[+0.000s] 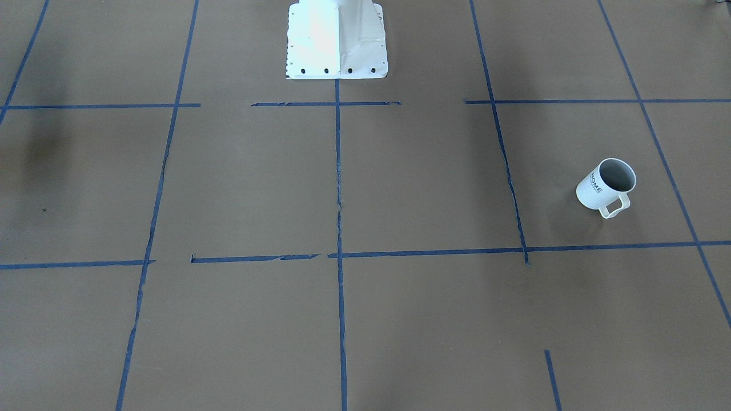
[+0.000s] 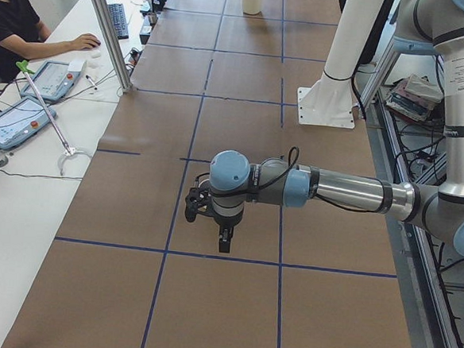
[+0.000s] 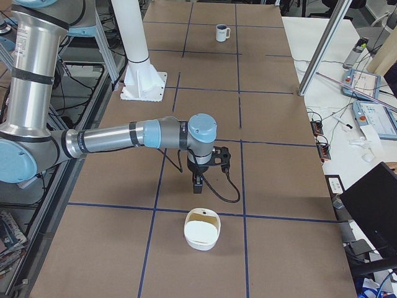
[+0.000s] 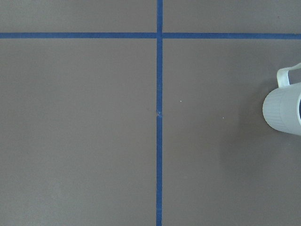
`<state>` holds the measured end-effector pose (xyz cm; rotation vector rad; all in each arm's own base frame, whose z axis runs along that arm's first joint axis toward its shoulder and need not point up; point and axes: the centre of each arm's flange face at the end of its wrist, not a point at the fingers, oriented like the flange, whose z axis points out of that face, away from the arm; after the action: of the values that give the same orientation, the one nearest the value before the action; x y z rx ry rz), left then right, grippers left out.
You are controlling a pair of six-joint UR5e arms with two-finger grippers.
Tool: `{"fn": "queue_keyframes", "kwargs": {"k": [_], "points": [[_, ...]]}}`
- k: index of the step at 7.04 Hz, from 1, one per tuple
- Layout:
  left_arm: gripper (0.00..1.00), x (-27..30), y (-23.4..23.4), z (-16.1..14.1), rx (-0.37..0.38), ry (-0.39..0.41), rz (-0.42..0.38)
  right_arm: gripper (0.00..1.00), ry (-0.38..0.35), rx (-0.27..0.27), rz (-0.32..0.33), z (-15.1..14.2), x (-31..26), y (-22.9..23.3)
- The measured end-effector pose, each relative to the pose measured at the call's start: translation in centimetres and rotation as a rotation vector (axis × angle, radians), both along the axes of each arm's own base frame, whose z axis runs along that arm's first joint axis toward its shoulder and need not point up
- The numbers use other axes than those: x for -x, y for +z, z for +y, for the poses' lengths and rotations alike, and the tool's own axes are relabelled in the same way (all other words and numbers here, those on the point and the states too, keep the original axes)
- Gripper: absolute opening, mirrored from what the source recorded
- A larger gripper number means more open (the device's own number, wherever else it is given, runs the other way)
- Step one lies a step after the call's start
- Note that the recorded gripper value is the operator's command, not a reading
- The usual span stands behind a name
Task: Left arm hands cup to right arm to dump lemon
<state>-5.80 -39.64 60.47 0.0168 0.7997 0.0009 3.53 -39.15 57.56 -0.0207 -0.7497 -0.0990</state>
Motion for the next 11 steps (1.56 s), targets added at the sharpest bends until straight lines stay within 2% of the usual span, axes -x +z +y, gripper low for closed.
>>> {"fn": "queue_keyframes", "kwargs": {"k": [3,4,5,7,9,11], "points": [[1.00,-1.1,-0.5,-0.3,-0.038,0.028,0.015,1.00,0.000,-0.001,-0.001,0.0,0.1,0.0],[1.00,-2.7,-0.5,-0.6,-0.041,0.052,0.053,1.00,0.001,-0.002,-0.007,0.0,0.1,-0.1],[1.00,-5.1,-0.7,-1.1,-0.010,0.060,0.097,1.00,-0.001,-0.002,-0.021,0.0,0.3,-0.3],[1.00,-11.6,-4.0,-4.1,0.094,-0.010,0.125,1.00,-0.012,-0.003,-0.040,-0.1,1.0,-0.6],[1.00,-18.8,-6.5,-6.7,0.123,-0.035,0.053,1.00,-0.031,-0.007,-0.044,-0.3,1.7,-0.8],[1.00,-21.8,-4.3,-8.2,0.097,-0.028,0.032,1.00,-0.041,-0.010,-0.044,-0.5,2.1,-0.9]]}}
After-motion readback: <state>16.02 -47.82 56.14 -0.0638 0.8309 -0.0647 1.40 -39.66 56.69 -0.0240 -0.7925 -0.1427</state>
